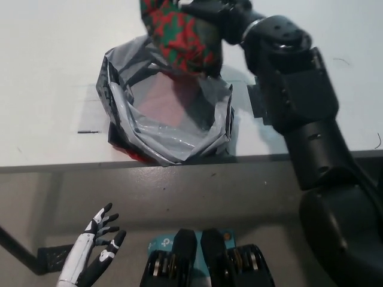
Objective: The robot uses its right hand to pick up a bag of coffee beans and puts it in the black plastic bag, then the robot grabs the top of the bag and lifts it.
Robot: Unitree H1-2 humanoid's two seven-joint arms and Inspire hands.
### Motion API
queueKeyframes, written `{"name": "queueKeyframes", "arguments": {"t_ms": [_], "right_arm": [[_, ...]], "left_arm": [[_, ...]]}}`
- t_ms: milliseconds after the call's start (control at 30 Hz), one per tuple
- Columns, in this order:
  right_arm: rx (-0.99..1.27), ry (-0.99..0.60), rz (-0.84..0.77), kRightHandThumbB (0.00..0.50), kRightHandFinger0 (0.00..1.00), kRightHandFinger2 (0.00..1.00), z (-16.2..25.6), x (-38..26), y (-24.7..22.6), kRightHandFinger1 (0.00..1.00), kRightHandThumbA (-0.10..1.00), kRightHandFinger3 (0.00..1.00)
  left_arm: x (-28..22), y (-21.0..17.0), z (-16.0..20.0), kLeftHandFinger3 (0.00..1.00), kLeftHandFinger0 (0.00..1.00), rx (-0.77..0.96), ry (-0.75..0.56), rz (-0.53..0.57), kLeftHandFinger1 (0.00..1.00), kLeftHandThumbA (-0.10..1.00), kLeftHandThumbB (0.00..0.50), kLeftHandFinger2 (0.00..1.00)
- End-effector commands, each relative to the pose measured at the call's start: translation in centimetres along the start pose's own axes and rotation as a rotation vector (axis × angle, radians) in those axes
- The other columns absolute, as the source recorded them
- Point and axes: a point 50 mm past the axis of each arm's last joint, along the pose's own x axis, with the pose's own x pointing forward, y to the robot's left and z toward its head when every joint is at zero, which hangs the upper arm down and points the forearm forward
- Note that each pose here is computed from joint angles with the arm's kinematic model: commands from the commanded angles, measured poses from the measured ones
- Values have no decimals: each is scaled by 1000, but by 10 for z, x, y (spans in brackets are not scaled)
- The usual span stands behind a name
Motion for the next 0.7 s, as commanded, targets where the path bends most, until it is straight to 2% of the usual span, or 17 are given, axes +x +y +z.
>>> {"name": "queueKeyframes", "arguments": {"t_ms": [0,33,100,200,300,333,367,400,467,500,533,667], "right_arm": [[-37,-172,26,174,0,851,59,3,34,362,-100,961],[-52,-166,34,158,0,842,56,4,36,370,-100,938],[-113,-151,58,153,0,808,44,5,41,367,-100,812],[-135,-147,71,146,0,766,33,6,44,352,-100,767],[-168,-128,71,138,0,726,23,6,48,314,-100,658],[-173,-125,71,138,0,726,22,7,49,314,-100,658],[-167,-118,78,142,0,752,17,8,50,333,-100,782],[-175,-111,76,145,0,753,15,8,50,353,-100,832],[-197,-98,70,149,0,762,11,8,52,374,-100,851],[-206,-95,74,140,0,783,8,8,53,423,-100,800],[-216,-94,77,139,0,785,5,8,53,443,-100,793],[-267,-87,95,135,0,795,-5,6,55,452,-100,838]], "left_arm": [[4,4,7,1000,649,18,-61,-9,796,896,193,890],[5,4,8,1000,651,17,-60,-9,797,897,188,889],[5,5,9,1000,653,18,-57,-8,802,891,168,893],[5,5,9,1000,655,27,-63,-12,805,889,169,897],[5,6,10,1000,656,32,-62,-18,807,890,171,899],[4,6,10,1000,656,31,-62,-18,807,890,171,899],[6,6,11,1000,665,28,-62,-19,813,884,168,906],[6,6,11,1000,663,28,-62,-19,810,879,162,903],[7,6,12,1000,663,33,-58,-19,809,882,167,902],[7,6,12,1000,663,32,-61,-19,809,882,165,902],[7,6,12,1000,664,31,-61,-20,810,882,164,902],[9,6,13,1000,653,28,-61,-23,800,878,159,891]]}}
